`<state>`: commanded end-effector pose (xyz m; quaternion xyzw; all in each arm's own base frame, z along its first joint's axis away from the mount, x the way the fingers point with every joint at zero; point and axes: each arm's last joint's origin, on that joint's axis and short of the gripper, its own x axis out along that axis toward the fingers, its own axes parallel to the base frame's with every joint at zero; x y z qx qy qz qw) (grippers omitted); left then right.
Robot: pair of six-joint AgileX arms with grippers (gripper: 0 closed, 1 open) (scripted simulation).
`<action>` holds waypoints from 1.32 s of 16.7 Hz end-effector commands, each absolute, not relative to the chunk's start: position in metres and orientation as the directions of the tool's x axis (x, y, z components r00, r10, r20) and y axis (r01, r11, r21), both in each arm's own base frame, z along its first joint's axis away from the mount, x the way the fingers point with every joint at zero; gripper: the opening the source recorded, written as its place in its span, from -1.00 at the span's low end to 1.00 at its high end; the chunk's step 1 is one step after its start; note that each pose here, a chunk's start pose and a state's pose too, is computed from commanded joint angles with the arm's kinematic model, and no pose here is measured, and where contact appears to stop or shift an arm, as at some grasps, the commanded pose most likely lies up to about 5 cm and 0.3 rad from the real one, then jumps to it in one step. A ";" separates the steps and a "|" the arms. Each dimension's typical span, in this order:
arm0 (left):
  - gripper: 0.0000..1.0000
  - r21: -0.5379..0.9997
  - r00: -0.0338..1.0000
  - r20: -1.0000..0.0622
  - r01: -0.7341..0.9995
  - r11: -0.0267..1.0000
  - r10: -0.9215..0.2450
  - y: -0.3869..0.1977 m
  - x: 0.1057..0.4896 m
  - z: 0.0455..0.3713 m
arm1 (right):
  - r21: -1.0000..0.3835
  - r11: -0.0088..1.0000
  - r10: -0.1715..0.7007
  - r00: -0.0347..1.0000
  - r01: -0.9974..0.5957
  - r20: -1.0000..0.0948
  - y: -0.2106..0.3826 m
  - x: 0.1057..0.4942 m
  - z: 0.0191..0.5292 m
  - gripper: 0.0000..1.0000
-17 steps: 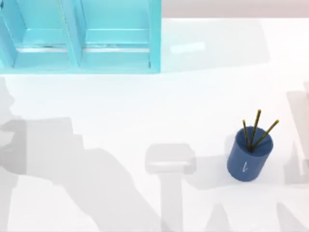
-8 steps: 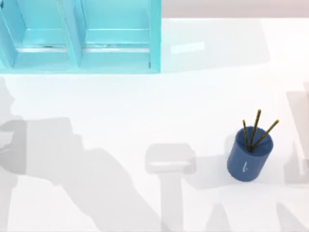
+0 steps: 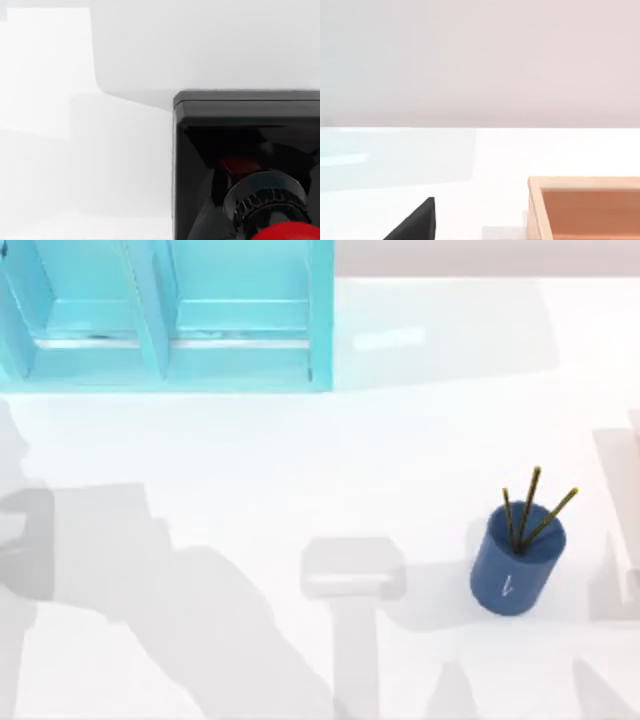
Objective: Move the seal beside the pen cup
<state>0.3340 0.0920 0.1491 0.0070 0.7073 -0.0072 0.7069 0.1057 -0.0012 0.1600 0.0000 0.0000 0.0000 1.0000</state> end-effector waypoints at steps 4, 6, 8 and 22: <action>-1.00 0.000 0.001 -1.000 0.023 1.000 0.000 0.087 0.337 0.153 | 0.000 1.000 0.000 1.000 0.000 0.000 -0.001 0.106 0.160 1.00; -1.00 0.001 0.006 -1.000 0.025 1.000 0.001 0.071 0.345 0.169 | 0.000 1.000 0.000 1.000 0.000 0.000 -0.001 0.106 0.160 1.00; -1.00 0.000 0.000 -1.000 0.027 1.000 0.000 0.045 0.351 0.194 | 0.000 1.000 0.000 1.000 0.000 0.000 -0.001 0.106 0.160 1.00; -1.00 0.000 -0.007 -1.000 0.020 1.000 0.000 -0.051 0.334 0.288 | 0.000 1.000 0.000 1.000 0.000 0.000 -0.001 0.106 0.160 1.00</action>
